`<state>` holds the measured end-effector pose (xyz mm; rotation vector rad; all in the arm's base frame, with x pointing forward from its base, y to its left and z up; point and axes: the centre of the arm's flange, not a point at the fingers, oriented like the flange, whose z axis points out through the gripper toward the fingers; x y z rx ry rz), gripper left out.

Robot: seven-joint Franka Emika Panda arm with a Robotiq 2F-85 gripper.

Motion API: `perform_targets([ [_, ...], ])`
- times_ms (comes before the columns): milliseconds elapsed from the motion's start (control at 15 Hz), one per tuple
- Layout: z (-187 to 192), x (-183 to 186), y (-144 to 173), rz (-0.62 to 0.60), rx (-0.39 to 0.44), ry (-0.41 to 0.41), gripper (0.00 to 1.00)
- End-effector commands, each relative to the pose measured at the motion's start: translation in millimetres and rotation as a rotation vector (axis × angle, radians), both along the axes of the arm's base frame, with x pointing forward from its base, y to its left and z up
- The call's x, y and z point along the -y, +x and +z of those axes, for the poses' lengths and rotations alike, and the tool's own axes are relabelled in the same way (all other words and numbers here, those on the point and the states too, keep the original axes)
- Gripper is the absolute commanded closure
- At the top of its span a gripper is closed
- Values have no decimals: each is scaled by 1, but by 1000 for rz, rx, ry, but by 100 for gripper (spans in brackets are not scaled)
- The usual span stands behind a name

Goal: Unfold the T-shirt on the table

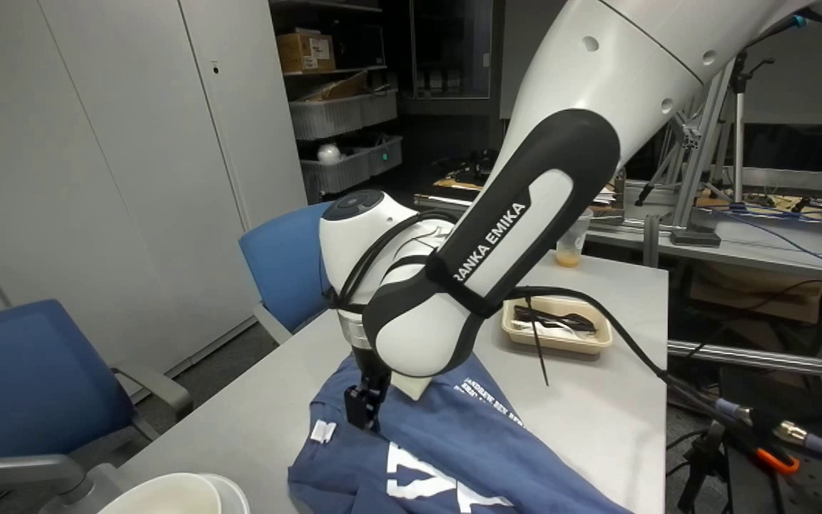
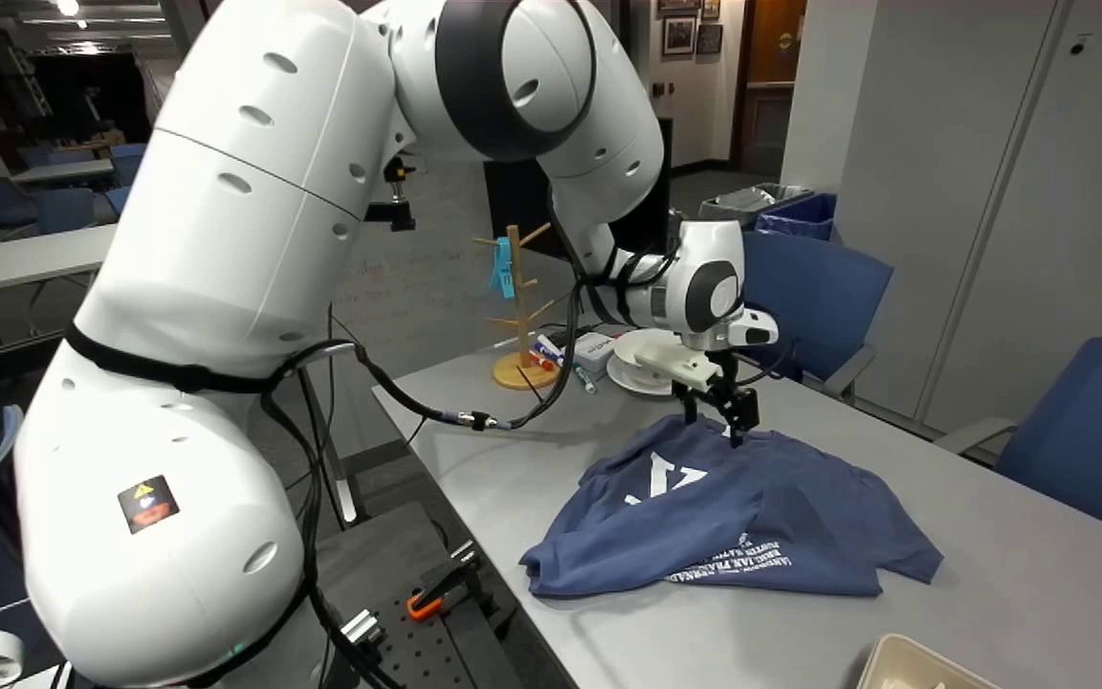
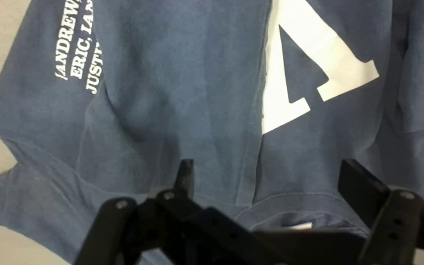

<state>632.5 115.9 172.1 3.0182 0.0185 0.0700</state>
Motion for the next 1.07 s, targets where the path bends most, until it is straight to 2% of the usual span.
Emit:
perform_targets([
  [0,-11,1,8,-2,-6,-8,0],
  [733,-59,13,50,-6,-9,-33,0],
  [1000,-72,22,58,-11,-10,-52,5],
])
